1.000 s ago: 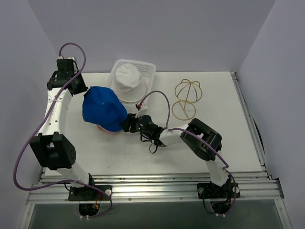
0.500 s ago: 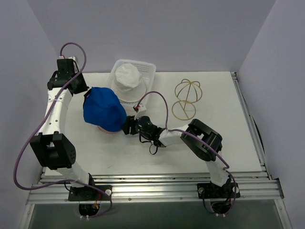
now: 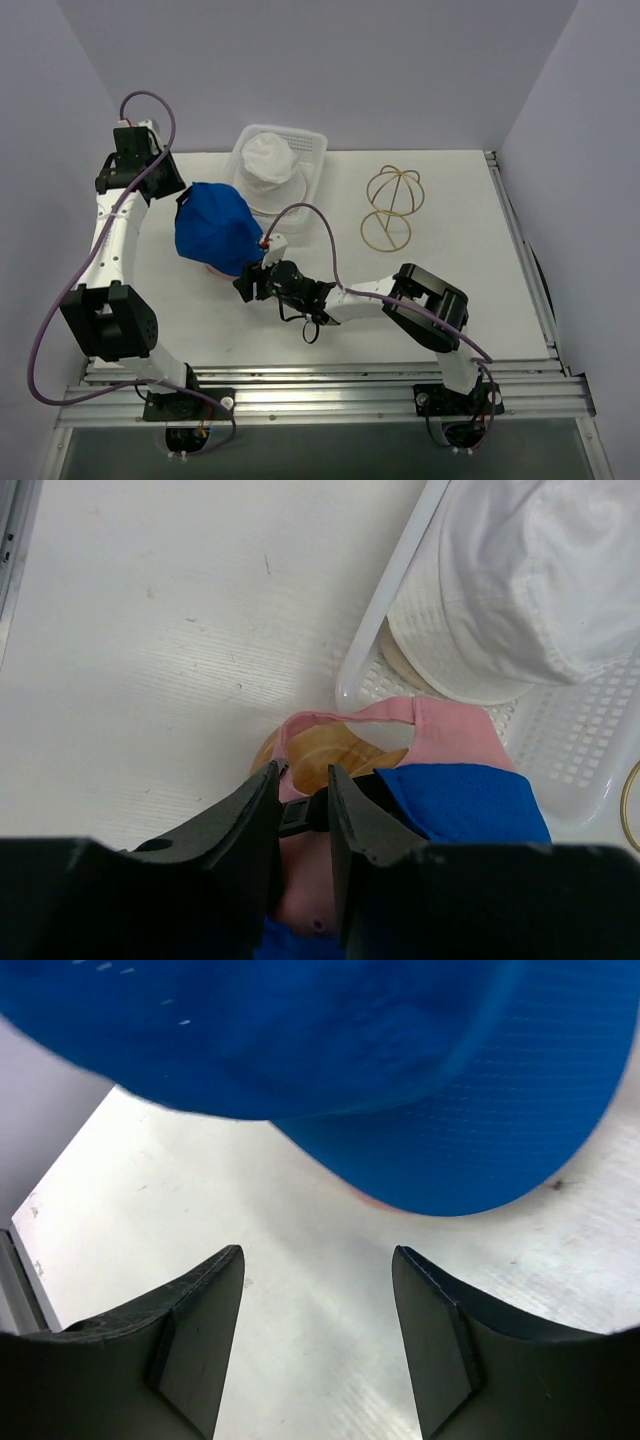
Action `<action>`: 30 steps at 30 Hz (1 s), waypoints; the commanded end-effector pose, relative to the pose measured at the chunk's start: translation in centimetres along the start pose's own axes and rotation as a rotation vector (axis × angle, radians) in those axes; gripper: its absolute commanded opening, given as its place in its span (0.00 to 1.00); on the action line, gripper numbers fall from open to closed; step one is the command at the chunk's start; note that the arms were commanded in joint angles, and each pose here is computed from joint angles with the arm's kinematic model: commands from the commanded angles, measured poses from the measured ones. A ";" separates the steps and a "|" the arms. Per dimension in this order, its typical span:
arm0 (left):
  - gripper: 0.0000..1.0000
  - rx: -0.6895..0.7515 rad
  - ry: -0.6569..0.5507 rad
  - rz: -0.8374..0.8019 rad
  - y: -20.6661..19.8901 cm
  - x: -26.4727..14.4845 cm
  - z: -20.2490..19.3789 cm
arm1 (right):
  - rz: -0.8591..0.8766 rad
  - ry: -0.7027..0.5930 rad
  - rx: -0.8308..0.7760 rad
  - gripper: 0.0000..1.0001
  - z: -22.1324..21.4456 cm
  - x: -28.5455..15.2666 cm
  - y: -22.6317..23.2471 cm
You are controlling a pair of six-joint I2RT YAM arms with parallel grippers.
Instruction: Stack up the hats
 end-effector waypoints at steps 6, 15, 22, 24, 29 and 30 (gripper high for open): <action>0.34 -0.197 -0.007 0.092 3.6 1.8 -0.2 | -0.065 -0.147 0.021 0.57 4.3 0.6 1.2; 0.38 -0.315 -0.040 -0.235 3.6 3.5 -1.9 | -0.074 -0.134 0.018 0.59 6.3 -2.0 -0.6; 0.44 -0.364 -0.093 -0.232 3.7 2.8 -2.5 | -0.067 -0.125 -0.013 0.59 7.2 -4.6 -0.4; 0.48 -0.370 -0.140 -0.220 3.9 1.5 -2.3 | -0.059 -0.100 -0.025 0.59 6.9 -4.8 -0.5; 0.50 -0.378 -0.210 -0.194 4.2 -0.5 -1.4 | -0.034 -0.075 -0.044 0.59 6.9 -4.7 -0.3; 0.50 -0.382 -0.221 -0.153 4.5 -0.9 -1.2 | -0.028 -0.075 -0.051 0.60 6.9 -4.7 -0.1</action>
Point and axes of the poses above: each gripper's point midway between its finger pads, its own x axis out along the fingers, its own y axis along the line the jaws close on, z = x × y, the point moved 9 cm from there along -x, back along the fingers, and after that the axes turned 9 degrees about x, right-handed, at the moved point
